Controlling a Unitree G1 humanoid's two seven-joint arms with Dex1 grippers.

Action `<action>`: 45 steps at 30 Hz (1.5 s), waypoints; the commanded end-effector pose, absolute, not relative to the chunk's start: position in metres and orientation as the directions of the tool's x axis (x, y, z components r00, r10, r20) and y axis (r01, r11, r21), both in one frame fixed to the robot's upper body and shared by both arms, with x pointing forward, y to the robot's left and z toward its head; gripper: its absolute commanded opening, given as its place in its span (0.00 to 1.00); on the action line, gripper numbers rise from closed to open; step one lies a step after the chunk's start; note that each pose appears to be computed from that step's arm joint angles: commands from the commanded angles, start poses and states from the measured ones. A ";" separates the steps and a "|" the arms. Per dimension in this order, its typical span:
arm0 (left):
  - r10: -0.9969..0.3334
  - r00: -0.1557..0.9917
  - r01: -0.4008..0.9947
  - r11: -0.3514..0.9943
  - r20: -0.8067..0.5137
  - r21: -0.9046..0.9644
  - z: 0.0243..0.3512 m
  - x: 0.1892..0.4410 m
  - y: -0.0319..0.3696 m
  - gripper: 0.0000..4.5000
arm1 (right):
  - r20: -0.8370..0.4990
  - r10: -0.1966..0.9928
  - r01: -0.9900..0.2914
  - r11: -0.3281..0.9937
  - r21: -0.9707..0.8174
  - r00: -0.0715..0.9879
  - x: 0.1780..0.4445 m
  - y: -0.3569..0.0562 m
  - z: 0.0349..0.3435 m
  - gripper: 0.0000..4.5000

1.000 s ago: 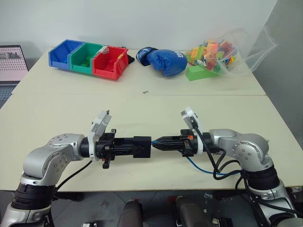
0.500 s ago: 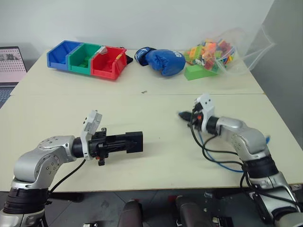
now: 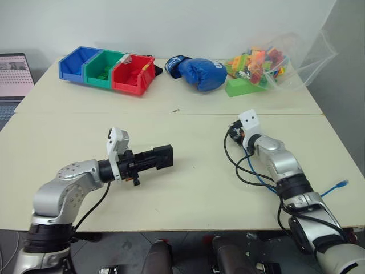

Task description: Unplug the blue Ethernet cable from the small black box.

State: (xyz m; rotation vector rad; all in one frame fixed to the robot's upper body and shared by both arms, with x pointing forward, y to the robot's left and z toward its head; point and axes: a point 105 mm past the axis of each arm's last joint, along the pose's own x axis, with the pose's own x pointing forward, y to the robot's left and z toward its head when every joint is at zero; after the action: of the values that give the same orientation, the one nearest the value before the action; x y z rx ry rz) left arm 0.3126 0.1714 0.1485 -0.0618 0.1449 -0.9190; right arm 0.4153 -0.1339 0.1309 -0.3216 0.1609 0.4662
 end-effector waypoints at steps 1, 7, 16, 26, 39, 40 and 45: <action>-0.652 0.758 0.652 0.757 -0.018 0.033 0.163 0.344 0.187 0.17 | -0.156 0.635 -0.650 0.702 -0.292 0.756 0.379 -0.103 0.173 0.75; -0.383 0.920 0.366 0.915 0.086 0.168 0.160 0.389 0.213 0.17 | -0.138 0.864 -0.863 0.444 -0.242 0.484 0.317 -0.046 0.203 0.80; -0.195 0.978 0.187 0.976 0.070 0.109 0.118 0.421 0.226 0.17 | -0.154 0.914 -0.917 0.343 -0.205 0.376 0.291 -0.009 0.210 0.80; -0.266 0.964 0.265 0.960 -0.002 0.086 0.099 0.391 0.234 0.75 | -0.176 0.886 -0.898 0.399 -0.186 0.430 0.290 -0.018 0.203 0.80; -0.351 0.929 0.371 0.887 -0.121 0.274 0.169 0.315 0.265 0.82 | -0.221 0.744 -0.775 0.618 -0.135 0.631 0.301 -0.104 0.188 0.80; -0.373 0.917 0.399 0.877 -0.142 0.269 0.175 0.312 0.267 0.82 | -0.231 0.732 -0.766 0.628 -0.134 0.641 0.302 -0.112 0.188 0.80; -0.484 0.848 0.528 0.809 -0.216 0.258 0.199 0.301 0.267 0.82 | -0.268 0.702 -0.747 0.652 -0.133 0.660 0.303 -0.138 0.190 0.80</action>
State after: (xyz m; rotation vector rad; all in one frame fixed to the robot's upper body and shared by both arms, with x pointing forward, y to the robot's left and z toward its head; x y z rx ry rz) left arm 0.3064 0.2731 0.1797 0.3106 0.1756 -0.4823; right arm 0.3052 -0.1333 0.1800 -0.2440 0.2273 0.8220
